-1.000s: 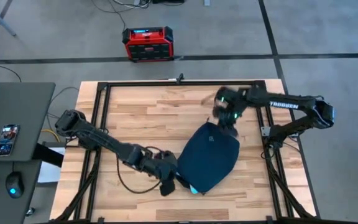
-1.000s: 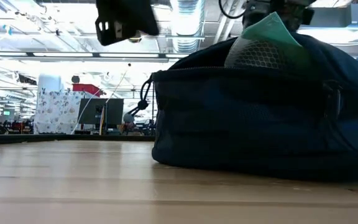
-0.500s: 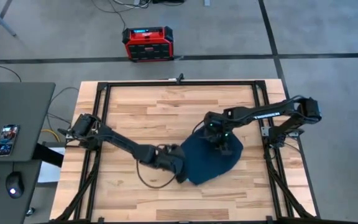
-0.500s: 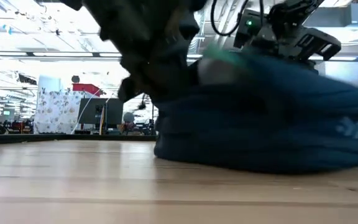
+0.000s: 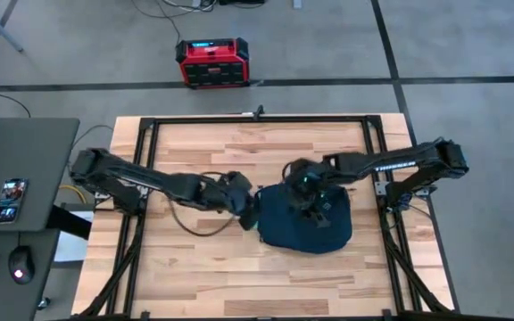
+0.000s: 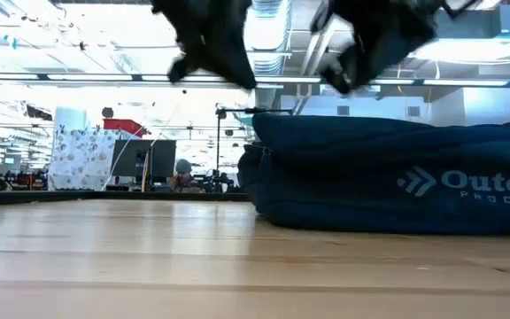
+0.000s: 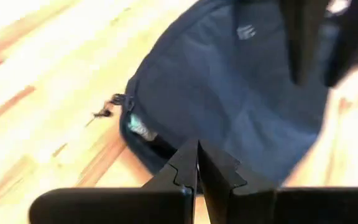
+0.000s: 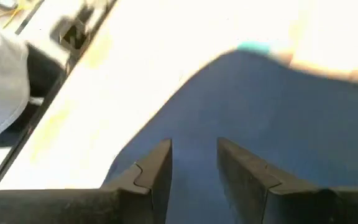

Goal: Unpack backpack
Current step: Close the backpack

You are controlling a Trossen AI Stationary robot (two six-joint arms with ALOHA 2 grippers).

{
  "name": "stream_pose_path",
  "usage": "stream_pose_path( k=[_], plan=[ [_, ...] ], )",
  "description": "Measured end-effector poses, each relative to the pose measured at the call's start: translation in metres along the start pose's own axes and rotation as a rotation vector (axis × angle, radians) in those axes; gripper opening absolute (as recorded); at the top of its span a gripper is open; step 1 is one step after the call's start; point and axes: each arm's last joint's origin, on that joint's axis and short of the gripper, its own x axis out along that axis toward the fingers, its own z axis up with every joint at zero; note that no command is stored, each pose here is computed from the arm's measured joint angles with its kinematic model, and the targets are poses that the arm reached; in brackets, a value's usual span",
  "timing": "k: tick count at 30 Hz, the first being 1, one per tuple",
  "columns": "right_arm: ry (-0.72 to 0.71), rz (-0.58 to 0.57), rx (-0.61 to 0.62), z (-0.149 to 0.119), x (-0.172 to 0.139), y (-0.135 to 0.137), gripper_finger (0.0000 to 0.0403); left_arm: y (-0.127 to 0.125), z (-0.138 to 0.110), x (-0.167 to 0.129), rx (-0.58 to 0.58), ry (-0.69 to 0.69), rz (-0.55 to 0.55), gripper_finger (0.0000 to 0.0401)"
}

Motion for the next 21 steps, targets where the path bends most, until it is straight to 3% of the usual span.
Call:
stream_pose_path(
  k=[5, 11, 17, 21],
  plan=[
    [-0.050, -0.162, -0.023, 0.009, -0.023, -0.031, 0.0119, 0.013, 0.007, -0.026, 0.013, -0.025, 0.069, 0.0003],
    [-0.056, -0.279, 0.090, -0.012, -0.047, -0.076, 0.0137, 0.037, 0.023, -0.011, 0.023, 0.011, 0.106, 0.0061],
    [-0.012, -0.253, 0.208, -0.034, -0.057, -0.096, 0.0167, 0.077, 0.031, 0.032, 0.073, 0.192, 0.090, 0.0140],
    [0.050, -0.177, 0.276, -0.045, -0.042, -0.104, 0.0181, 0.102, 0.031, 0.059, 0.270, 0.300, 0.072, 0.0162]
  ],
)
